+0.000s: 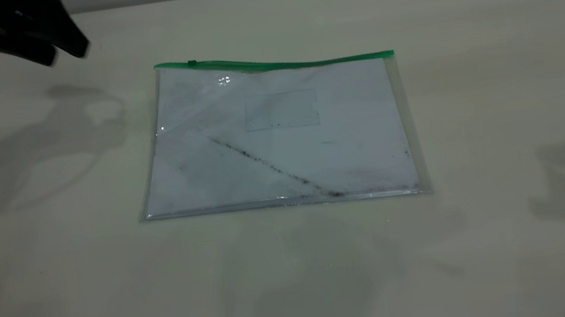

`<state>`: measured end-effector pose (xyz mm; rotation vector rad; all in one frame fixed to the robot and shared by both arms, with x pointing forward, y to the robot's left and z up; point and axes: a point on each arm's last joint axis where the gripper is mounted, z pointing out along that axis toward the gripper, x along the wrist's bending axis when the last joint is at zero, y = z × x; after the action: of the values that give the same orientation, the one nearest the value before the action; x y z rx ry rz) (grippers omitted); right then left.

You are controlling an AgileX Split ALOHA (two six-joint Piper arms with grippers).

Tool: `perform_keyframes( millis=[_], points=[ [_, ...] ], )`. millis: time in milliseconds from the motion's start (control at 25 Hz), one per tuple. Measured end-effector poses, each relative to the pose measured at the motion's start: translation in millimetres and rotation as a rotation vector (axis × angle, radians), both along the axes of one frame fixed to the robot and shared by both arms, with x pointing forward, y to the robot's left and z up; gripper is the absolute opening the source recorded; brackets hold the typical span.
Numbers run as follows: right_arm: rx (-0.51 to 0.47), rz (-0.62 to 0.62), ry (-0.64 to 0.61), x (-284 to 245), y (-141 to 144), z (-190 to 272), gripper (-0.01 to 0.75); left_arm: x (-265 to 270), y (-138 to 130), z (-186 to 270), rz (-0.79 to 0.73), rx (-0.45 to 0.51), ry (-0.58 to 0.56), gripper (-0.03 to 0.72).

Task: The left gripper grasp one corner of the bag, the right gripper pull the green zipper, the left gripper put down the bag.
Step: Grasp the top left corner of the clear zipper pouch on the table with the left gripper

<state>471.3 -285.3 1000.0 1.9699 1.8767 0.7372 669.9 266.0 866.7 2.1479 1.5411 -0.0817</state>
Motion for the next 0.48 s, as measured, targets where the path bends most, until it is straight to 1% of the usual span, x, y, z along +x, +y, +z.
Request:
perform_keyframes(
  millis=[120,320,480],
  points=[
    [-0.002,0.002,-0.003,0.1,0.0,0.2,0.558,8.2,-5.6,-20.1,-0.045,-0.038,-0.022,0.577],
    [-0.001,0.003,0.002,-0.1,0.1,0.2,0.558,22.0,-12.0,-45.4,-0.049,-0.105,-0.049,0.577],
    [-0.001,0.003,0.002,-0.1,0.1,0.2,0.558,27.1,-15.6,-63.7,-0.070,-0.123,-0.061,0.577]
  ],
)
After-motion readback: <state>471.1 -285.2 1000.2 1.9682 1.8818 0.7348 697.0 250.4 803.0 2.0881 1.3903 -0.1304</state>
